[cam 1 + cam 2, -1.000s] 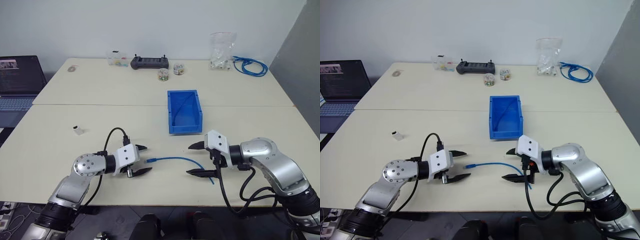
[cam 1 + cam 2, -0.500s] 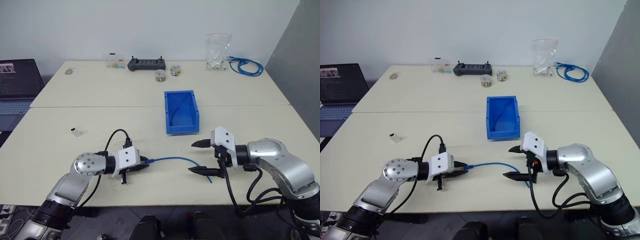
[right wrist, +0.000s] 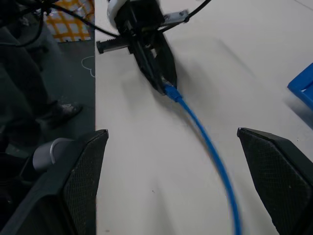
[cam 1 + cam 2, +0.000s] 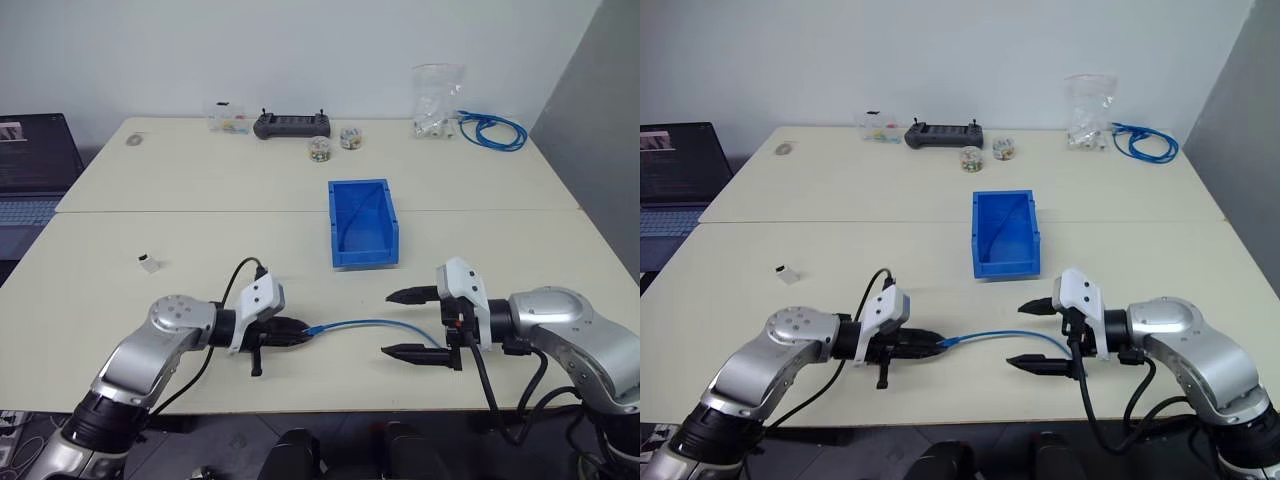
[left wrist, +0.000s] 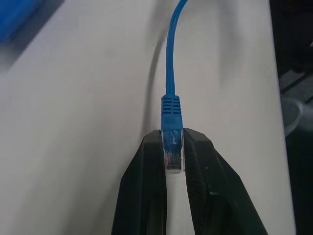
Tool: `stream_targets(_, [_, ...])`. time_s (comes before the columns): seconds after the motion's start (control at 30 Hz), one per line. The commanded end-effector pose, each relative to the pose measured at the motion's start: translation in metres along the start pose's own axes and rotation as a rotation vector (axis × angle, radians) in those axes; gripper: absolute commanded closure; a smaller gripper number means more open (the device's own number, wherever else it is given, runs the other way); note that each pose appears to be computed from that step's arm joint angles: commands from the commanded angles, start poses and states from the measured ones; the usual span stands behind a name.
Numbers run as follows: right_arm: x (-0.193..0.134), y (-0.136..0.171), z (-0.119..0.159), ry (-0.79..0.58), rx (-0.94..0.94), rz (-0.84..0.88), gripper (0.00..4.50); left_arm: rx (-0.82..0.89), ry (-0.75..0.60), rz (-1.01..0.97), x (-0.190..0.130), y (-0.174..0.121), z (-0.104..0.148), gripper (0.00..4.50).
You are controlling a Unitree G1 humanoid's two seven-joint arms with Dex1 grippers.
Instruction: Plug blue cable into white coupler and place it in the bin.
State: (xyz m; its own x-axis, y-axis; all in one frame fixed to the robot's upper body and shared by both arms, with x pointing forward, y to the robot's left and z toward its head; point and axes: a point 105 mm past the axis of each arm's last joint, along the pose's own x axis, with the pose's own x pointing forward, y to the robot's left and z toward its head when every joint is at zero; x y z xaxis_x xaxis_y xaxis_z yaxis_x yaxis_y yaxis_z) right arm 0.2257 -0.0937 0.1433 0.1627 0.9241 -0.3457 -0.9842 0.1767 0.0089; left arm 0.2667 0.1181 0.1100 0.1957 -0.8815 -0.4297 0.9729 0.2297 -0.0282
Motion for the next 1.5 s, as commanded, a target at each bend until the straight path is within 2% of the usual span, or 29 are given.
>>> stream_targets(0.03, [-0.008,0.009,0.013,-0.046,-0.016,-0.006,0.00,0.015,-0.100,-0.012,0.000,0.001,0.033,4.28])
stream_targets(0.2, [-0.012,0.010,0.008,-0.066,0.030,-0.052,0.00,-0.031,-0.217,-0.002,0.008,0.011,0.062,4.28])
stream_targets(0.3, [-0.011,-0.007,0.006,-0.113,0.043,-0.158,0.00,-0.054,-0.275,-0.012,0.014,0.011,0.074,4.28])
stream_targets(0.6, [-0.004,-0.033,0.031,-0.326,0.120,-0.224,0.00,-0.173,-0.381,-0.159,0.020,-0.008,0.102,4.28])
stream_targets(0.73, [-0.003,-0.040,0.045,-0.411,0.180,-0.196,0.00,-0.233,-0.389,-0.185,0.014,-0.009,0.104,4.28])
stream_targets(0.97, [-0.006,-0.032,0.067,-0.506,0.289,-0.086,0.00,-0.308,-0.418,-0.170,0.005,-0.002,0.105,4.28])
stream_targets(1.37, [0.006,-0.032,0.075,-0.540,0.357,-0.042,0.00,-0.328,-0.421,-0.200,0.005,-0.010,0.106,4.28])
stream_targets(1.5, [0.006,-0.032,0.076,-0.537,0.356,-0.031,0.72,-0.328,-0.424,-0.203,0.004,-0.010,0.107,4.28])
